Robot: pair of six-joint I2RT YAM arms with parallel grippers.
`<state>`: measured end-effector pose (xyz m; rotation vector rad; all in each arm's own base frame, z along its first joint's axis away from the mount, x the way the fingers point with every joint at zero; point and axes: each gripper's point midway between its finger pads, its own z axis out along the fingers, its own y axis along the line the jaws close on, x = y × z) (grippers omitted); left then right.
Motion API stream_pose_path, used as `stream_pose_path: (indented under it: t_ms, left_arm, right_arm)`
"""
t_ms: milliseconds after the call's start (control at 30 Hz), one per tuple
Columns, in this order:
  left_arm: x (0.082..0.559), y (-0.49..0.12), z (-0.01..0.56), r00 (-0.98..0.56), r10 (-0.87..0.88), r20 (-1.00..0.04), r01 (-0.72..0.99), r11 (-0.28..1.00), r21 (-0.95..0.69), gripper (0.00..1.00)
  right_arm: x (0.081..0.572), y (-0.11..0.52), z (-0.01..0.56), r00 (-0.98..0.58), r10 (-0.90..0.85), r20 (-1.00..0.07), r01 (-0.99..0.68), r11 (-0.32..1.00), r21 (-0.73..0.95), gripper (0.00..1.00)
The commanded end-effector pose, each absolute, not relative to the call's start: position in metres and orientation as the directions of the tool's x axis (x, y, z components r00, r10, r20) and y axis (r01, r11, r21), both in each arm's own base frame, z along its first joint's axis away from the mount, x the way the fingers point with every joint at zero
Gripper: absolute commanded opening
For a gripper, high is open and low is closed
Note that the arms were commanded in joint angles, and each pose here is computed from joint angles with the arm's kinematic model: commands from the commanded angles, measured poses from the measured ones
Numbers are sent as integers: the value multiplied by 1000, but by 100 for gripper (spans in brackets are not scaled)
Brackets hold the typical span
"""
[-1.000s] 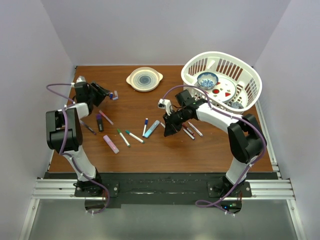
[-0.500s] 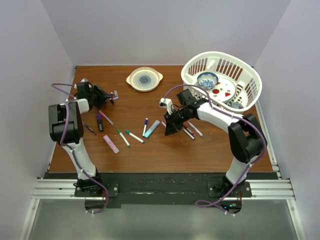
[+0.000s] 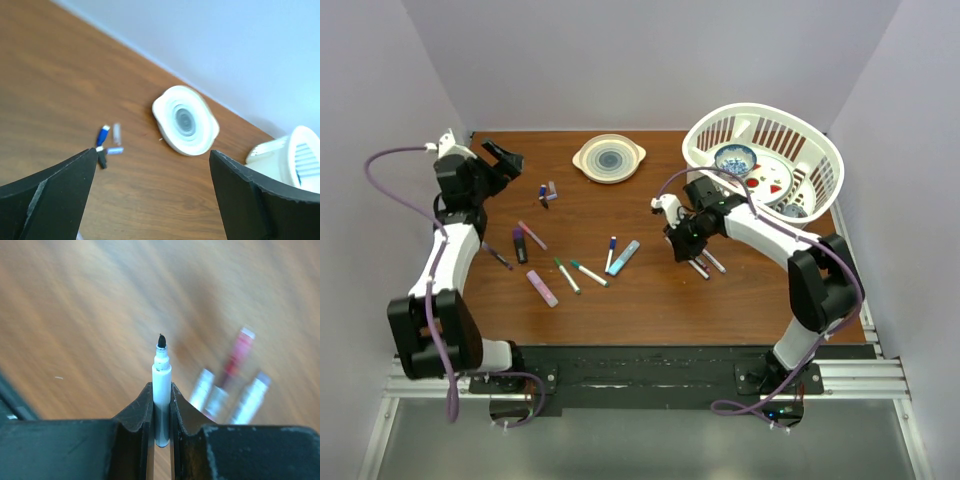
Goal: Open the pen caps
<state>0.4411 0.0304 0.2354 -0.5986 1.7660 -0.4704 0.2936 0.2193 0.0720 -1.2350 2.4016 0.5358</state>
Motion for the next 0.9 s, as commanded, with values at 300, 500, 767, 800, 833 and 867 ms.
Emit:
stream_pose_path:
  t_ms: [300,500,767,800,833,867]
  left_arm:
    - [361,-32,200,-441,-444,-780,115,834,-540,100]
    - [360,-40,204,-452,-435,-779,153,823,-547,100]
    - [359,-45,204,-462,-438,-771,177,806,-564,100]
    - [358,-46,203,-466,-438,-769,177,805,-566,100]
    - [359,-46,203,-466,-439,-768,178,804,-568,100]
    - [358,-46,203,-467,-439,-768,179,803,-568,100]
  right_arm:
    - [320,137,60,-611,-681,-403,-740,672,-15,11]
    - [319,131,44,-630,-693,-350,-735,678,-19,12]
    - [316,129,36,-637,-700,-323,-737,675,-9,18]
    - [315,129,34,-636,-702,-319,-740,673,-4,18]
    - [314,129,34,-638,-703,-316,-740,672,-1,18]
    - [314,129,33,-639,-703,-313,-741,672,3,20]
